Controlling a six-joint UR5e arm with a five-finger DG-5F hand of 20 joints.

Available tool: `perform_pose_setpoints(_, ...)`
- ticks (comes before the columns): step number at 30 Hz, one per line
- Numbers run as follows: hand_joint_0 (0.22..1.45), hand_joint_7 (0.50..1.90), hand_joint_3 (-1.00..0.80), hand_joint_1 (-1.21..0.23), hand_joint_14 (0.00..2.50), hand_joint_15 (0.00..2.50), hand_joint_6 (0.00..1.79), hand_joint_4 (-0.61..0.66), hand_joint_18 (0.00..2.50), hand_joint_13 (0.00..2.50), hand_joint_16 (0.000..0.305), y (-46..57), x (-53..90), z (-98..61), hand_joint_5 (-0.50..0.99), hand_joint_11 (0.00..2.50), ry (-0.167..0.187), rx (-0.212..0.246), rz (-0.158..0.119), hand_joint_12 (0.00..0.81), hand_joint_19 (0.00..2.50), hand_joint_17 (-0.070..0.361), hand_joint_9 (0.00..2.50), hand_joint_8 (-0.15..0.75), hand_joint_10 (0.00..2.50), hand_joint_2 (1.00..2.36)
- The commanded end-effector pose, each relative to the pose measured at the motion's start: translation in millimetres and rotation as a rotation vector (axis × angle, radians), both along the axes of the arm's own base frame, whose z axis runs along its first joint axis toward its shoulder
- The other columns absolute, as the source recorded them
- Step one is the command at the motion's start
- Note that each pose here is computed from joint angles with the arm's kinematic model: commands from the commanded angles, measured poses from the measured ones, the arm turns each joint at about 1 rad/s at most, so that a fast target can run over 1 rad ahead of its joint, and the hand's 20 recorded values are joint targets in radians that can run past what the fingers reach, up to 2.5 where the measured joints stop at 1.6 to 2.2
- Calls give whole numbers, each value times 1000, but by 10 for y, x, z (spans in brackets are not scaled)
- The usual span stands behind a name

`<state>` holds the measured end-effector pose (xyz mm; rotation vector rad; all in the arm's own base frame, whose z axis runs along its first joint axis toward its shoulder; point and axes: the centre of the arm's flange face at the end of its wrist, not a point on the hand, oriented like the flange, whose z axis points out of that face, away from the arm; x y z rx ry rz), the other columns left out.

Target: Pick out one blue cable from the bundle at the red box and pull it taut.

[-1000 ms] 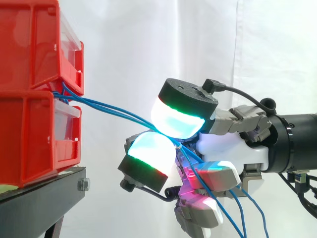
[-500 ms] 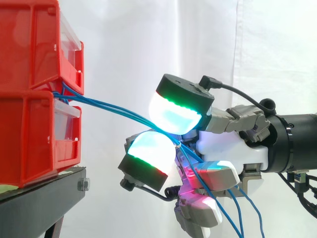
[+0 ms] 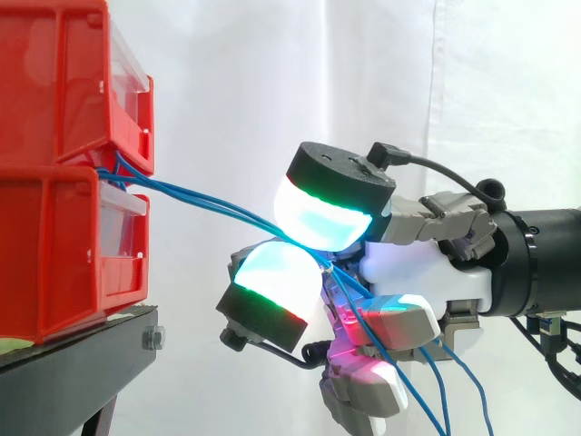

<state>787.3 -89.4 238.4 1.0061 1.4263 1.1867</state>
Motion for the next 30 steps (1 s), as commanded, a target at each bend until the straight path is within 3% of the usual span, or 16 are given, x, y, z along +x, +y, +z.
perform_pose_setpoints(1, 617, 1067, -184, -790, 23, 653, 887, 107, 984, 1212, 54, 2, 2, 5, -110, 787, -2, 0, 2, 443, 780, 121, 1401, 371, 24, 1017)
perform_pose_setpoints(9, 697, 1054, -310, -865, 22, 642, 900, 69, 931, 1131, 50, -10, 0, 1, -121, 811, -3, 0, 0, 421, 787, 112, 1343, 340, 29, 1014)
perform_pose_setpoints(13, 725, 1025, -458, -870, 23, 643, 912, 62, 928, 1126, 50, -10, 0, 1, -118, 811, -3, 0, 0, 414, 785, 112, 1358, 330, 27, 1004)
perform_pose_setpoints(21, 684, 1019, -500, -828, 25, 647, 912, 78, 935, 1146, 49, 0, 2, 1, -114, 814, -3, 0, 0, 412, 793, 111, 1386, 327, 29, 1000)
perform_pose_setpoints(30, 538, 997, -500, -713, 24, 657, 887, 105, 967, 1177, 53, 17, 14, 17, -113, 785, -8, 0, -5, 428, 784, 119, 1398, 337, 26, 1000)
